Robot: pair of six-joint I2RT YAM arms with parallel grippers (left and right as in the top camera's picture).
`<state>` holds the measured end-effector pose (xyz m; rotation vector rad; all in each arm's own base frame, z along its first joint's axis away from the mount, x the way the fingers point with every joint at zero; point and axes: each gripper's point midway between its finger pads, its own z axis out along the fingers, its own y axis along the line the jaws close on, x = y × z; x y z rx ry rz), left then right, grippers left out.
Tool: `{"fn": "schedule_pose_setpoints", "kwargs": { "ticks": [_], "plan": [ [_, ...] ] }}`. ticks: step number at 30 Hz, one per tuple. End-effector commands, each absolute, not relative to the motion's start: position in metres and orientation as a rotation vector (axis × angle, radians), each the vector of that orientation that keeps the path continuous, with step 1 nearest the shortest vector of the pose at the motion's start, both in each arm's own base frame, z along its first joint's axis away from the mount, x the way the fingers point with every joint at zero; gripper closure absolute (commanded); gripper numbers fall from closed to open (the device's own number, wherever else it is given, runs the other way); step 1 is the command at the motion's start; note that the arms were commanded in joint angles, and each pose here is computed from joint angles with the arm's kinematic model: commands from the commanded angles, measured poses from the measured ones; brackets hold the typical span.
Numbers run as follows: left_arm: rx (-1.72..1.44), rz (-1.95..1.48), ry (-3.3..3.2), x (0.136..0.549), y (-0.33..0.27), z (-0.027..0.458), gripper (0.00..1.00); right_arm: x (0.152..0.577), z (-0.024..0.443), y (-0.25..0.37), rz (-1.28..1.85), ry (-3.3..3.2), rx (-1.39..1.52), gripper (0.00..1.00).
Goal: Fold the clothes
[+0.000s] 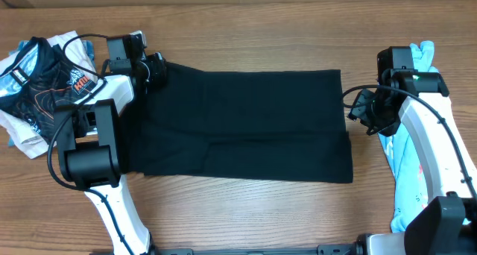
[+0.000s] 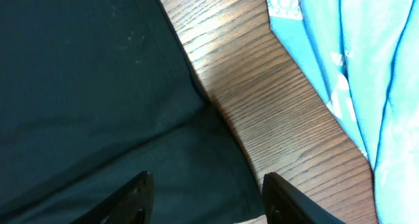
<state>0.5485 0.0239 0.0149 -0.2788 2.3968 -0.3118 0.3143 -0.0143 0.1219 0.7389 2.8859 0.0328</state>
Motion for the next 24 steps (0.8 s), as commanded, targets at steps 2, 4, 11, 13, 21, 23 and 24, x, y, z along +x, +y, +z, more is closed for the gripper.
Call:
{"fn": "schedule_pose_setpoints", "kwargs": {
  "ticks": [2,4,11,13,21,23,24],
  "plan": [
    [-0.309,-0.287,2.418,0.549,0.030,-0.002,0.39,0.319,0.134,-0.014,0.050,2.851,0.723,0.43],
    [-0.306,-0.296,2.426,0.548,0.028,-0.006,0.43,0.318,0.134,-0.014,0.051,2.853,0.724,0.43],
    [-0.269,-0.314,2.421,0.551,0.013,-0.009,0.65,0.317,0.134,-0.013,0.055,2.857,0.724,0.44],
    [-0.257,-0.318,2.414,0.553,0.009,-0.008,0.79,0.317,0.133,-0.013,0.054,2.859,0.725,0.44],
    [-0.210,-0.384,2.365,0.565,-0.003,0.011,0.96,0.317,0.133,-0.013,0.054,2.858,0.723,0.44],
    [-0.193,-0.419,2.340,0.572,-0.006,0.025,0.96,0.317,0.134,-0.014,0.054,2.856,0.723,0.44],
    [-0.187,-0.429,2.331,0.575,-0.006,0.033,0.96,0.318,0.134,-0.014,0.054,2.855,0.724,0.44]
  ]
}}
